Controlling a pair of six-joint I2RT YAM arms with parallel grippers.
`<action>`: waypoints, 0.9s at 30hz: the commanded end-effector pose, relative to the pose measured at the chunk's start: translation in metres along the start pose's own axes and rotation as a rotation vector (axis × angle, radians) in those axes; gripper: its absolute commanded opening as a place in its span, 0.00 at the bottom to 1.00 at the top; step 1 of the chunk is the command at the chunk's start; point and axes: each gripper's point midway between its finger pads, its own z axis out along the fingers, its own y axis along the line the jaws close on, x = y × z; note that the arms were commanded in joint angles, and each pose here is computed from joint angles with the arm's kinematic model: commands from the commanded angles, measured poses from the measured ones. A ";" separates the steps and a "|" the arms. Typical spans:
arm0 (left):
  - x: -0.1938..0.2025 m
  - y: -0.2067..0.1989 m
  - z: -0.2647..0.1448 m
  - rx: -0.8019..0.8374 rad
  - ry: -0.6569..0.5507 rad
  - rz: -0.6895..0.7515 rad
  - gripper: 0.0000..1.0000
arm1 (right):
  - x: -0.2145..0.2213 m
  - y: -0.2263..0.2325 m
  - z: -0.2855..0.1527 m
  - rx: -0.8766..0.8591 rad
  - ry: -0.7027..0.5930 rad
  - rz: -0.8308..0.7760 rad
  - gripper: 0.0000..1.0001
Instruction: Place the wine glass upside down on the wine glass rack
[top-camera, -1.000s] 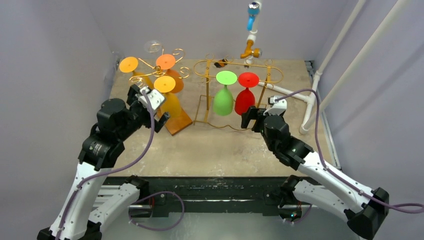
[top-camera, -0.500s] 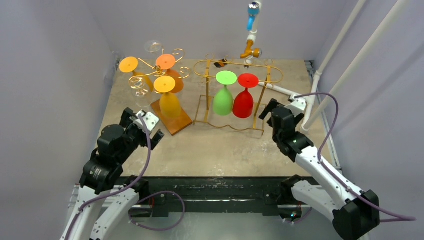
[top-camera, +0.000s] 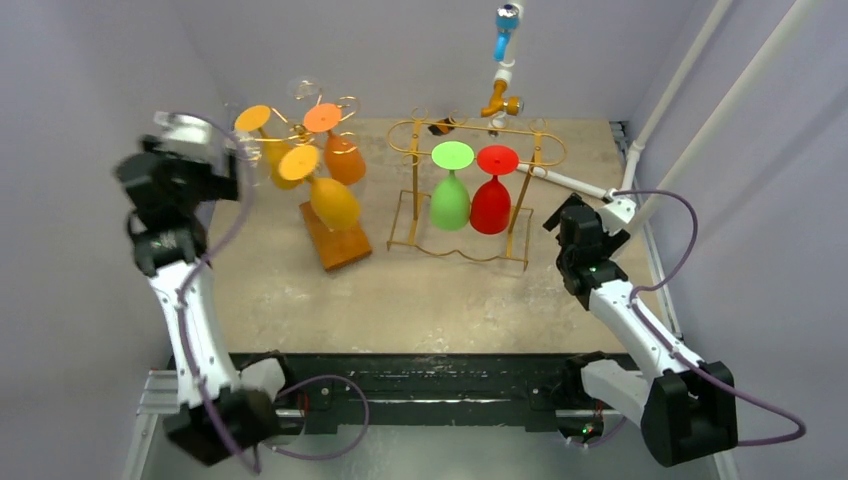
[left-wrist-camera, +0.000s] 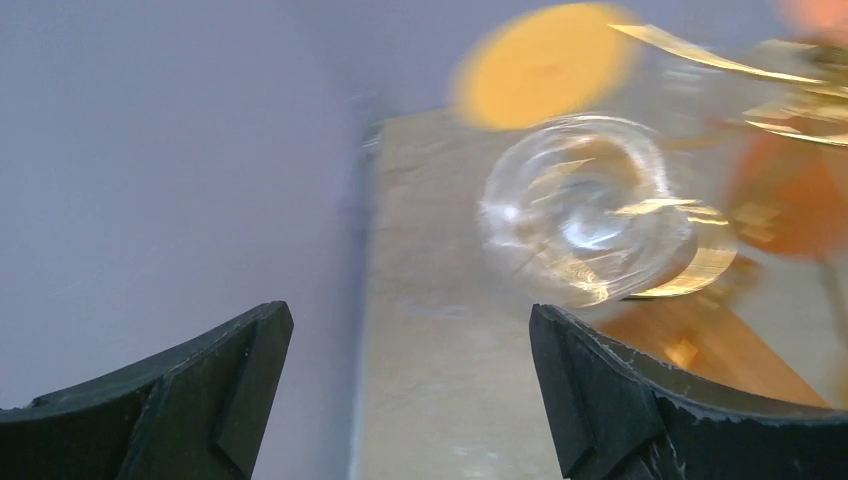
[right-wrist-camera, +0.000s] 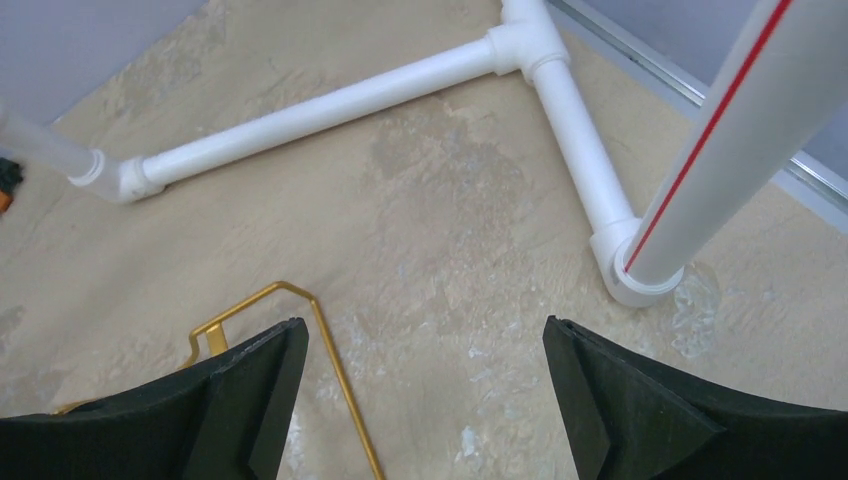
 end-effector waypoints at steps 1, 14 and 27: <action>-0.019 0.143 -0.017 -0.062 -0.176 -0.276 0.98 | -0.019 -0.006 0.008 -0.002 -0.082 0.054 0.99; 0.058 0.078 -0.035 0.160 -0.127 -0.224 1.00 | -0.008 -0.019 0.023 0.040 -0.102 0.101 0.99; 0.127 0.043 -0.019 0.285 0.009 -0.226 0.97 | -0.007 0.000 0.036 -0.004 -0.088 0.093 0.99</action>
